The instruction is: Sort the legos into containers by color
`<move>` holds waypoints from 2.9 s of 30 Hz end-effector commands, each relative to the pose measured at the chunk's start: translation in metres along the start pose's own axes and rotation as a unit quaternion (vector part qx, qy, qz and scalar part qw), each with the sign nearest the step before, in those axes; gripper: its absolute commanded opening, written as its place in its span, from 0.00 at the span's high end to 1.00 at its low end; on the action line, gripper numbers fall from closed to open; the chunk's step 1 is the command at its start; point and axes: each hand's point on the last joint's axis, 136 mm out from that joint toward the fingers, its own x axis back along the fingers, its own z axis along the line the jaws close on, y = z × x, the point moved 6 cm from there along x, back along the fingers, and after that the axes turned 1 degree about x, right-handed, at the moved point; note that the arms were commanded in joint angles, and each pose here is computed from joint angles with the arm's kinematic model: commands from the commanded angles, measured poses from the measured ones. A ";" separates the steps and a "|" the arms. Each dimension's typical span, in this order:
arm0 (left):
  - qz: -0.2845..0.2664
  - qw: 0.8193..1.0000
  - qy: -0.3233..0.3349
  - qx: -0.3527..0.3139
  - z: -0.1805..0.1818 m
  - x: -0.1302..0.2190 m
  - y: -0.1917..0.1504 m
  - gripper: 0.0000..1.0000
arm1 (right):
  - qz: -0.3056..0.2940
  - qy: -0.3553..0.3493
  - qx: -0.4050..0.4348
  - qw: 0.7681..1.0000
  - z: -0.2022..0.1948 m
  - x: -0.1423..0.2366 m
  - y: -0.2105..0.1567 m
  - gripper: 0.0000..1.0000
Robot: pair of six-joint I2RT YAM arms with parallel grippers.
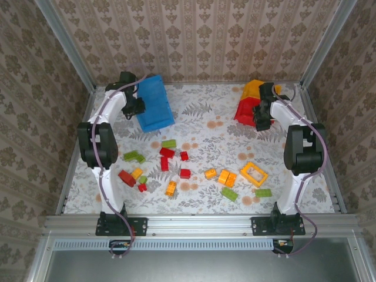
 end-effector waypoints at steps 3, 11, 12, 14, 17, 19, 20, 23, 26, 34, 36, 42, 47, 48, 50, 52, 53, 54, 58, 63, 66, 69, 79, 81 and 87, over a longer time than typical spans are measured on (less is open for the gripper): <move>-0.008 0.999 -0.031 -0.015 -0.009 0.003 0.012 1.00 | 0.009 -0.040 0.018 0.999 -0.011 -0.011 -0.002 0.51; -0.016 0.999 -0.042 -0.018 -0.012 0.009 0.015 1.00 | -0.022 -0.057 0.112 0.992 -0.018 -0.001 0.009 0.82; -0.016 0.999 -0.043 -0.019 -0.013 0.010 0.015 1.00 | -0.028 -0.057 0.137 0.989 -0.017 0.003 0.011 0.86; -0.018 0.998 -0.047 -0.022 -0.014 0.012 0.015 1.00 | -0.038 -0.053 0.196 0.978 -0.016 0.011 0.014 0.92; -0.016 0.998 -0.052 -0.030 -0.016 0.013 0.014 1.00 | -0.039 -0.042 0.304 0.951 -0.013 0.019 0.014 0.97; -0.014 0.997 -0.059 -0.039 -0.020 0.014 0.012 1.00 | -0.017 -0.005 0.383 0.924 -0.008 0.022 0.007 0.97; -0.012 0.997 -0.063 -0.045 -0.021 0.015 0.011 1.00 | -0.008 0.020 0.423 0.906 -0.004 0.025 0.002 0.98; -0.006 0.995 -0.069 -0.067 -0.028 0.016 0.007 1.00 | 0.018 0.059 0.523 0.850 0.000 0.031 -0.014 0.98; 0.001 0.994 -0.068 -0.088 -0.034 0.016 0.002 1.00 | 0.042 0.076 0.585 0.806 0.001 0.034 -0.027 1.00; 0.019 0.990 -0.031 -0.133 -0.047 0.010 -0.009 1.00 | 0.080 0.104 0.648 0.750 0.025 0.021 -0.048 1.00; 0.021 0.991 -0.018 -0.132 -0.048 0.009 -0.009 1.00 | 0.085 0.101 0.648 0.750 0.032 0.014 -0.048 1.00; 0.028 0.993 0.007 -0.113 -0.051 0.001 -0.007 1.00 | 0.095 0.091 0.644 0.754 0.047 -0.001 -0.047 1.00; 0.033 0.994 0.018 -0.100 -0.052 -0.005 -0.009 1.00 | 0.099 0.088 0.638 0.759 0.054 -0.012 -0.046 1.00; 0.034 0.994 0.019 -0.099 -0.052 -0.006 -0.010 1.00 | 0.100 0.087 0.638 0.759 0.055 -0.013 -0.046 1.00; 0.036 0.994 0.022 -0.096 -0.052 -0.008 -0.011 1.00 | 0.101 0.090 0.636 0.760 0.058 -0.014 -0.047 0.99; 0.039 0.995 0.023 -0.095 -0.052 -0.010 -0.011 1.00 | 0.103 0.091 0.633 0.761 0.059 -0.015 -0.047 0.96; 0.040 0.995 0.021 -0.093 -0.053 -0.010 -0.011 1.00 | 0.104 0.091 0.632 0.762 0.059 -0.015 -0.047 0.93; 0.039 0.995 0.020 -0.090 -0.052 -0.010 -0.011 1.00 | 0.104 0.091 0.630 0.764 0.060 -0.015 -0.047 0.90; 0.037 0.996 0.014 -0.084 -0.055 -0.003 -0.009 0.92 | 0.098 0.091 0.625 0.769 0.061 -0.006 -0.046 0.68; 0.018 0.997 0.007 -0.079 -0.057 0.016 -0.004 0.76 | 0.076 0.107 0.610 0.781 0.066 0.018 -0.040 0.54; 0.004 0.997 0.004 -0.075 -0.057 0.032 -0.003 0.61 | 0.058 0.118 0.597 0.791 0.068 0.035 -0.036 0.48; -0.015 0.998 0.001 -0.068 -0.056 0.051 -0.002 0.53 | 0.037 0.125 0.581 0.803 0.066 0.055 -0.031 0.46; -0.060 0.996 -0.038 -0.056 -0.053 0.112 -0.033 0.49 | 0.002 0.165 0.492 0.855 0.027 0.116 -0.029 0.48; -0.057 0.996 -0.040 -0.054 -0.049 0.120 -0.049 0.49 | 0.010 0.179 0.483 0.857 0.016 0.127 -0.033 0.48; -0.004 0.999 0.017 -0.037 -0.022 0.134 -0.117 0.50 | 0.060 0.214 0.520 0.825 -0.017 0.156 -0.082 0.48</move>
